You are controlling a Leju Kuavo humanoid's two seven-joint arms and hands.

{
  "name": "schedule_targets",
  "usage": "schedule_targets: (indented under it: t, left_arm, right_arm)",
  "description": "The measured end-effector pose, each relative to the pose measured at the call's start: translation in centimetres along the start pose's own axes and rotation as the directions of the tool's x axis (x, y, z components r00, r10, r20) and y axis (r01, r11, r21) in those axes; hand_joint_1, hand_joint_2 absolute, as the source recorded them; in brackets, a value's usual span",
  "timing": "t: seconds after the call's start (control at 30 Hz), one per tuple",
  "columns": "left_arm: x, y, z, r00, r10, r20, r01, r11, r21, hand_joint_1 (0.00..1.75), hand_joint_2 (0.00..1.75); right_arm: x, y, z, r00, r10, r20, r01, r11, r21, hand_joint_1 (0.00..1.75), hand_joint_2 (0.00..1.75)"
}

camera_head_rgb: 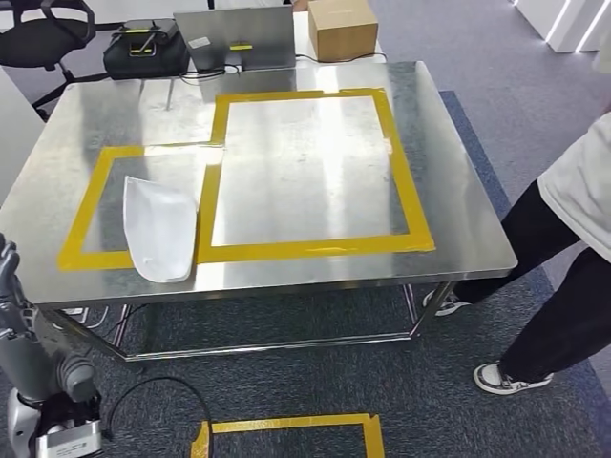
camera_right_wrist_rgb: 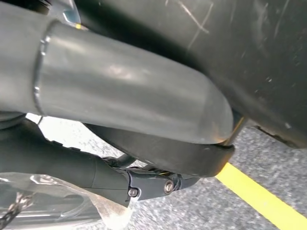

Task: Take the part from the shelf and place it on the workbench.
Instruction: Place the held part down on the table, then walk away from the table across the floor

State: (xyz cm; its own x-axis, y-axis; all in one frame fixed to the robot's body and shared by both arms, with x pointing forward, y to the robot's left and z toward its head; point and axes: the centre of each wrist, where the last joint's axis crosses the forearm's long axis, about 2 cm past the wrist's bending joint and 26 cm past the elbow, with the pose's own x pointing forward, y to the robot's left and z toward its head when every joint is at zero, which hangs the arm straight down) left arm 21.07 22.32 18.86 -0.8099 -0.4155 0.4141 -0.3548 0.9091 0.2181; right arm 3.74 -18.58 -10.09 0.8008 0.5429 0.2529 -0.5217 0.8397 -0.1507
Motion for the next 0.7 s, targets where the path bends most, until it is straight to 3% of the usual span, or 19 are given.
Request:
schedule_targets:
  t: [0.33, 0.7]
  left_arm:
    - [2.1, 0.3, 1.7, 0.997, 0.047, -0.065, -0.041, 0.994, 0.100, 0.00, 0.00]
    - [2.7, 0.5, 2.2, 0.995, 0.055, -0.088, -0.044, 0.992, 0.122, 0.00, 0.00]
  right_arm:
    - [0.1, 0.5, 0.1, 0.999, -0.047, -0.007, 0.047, 0.999, -0.003, 0.00, 0.00]
    - [0.0, 0.4, 0.1, 0.998, -0.062, -0.013, 0.062, 0.998, -0.005, 0.00, 0.00]
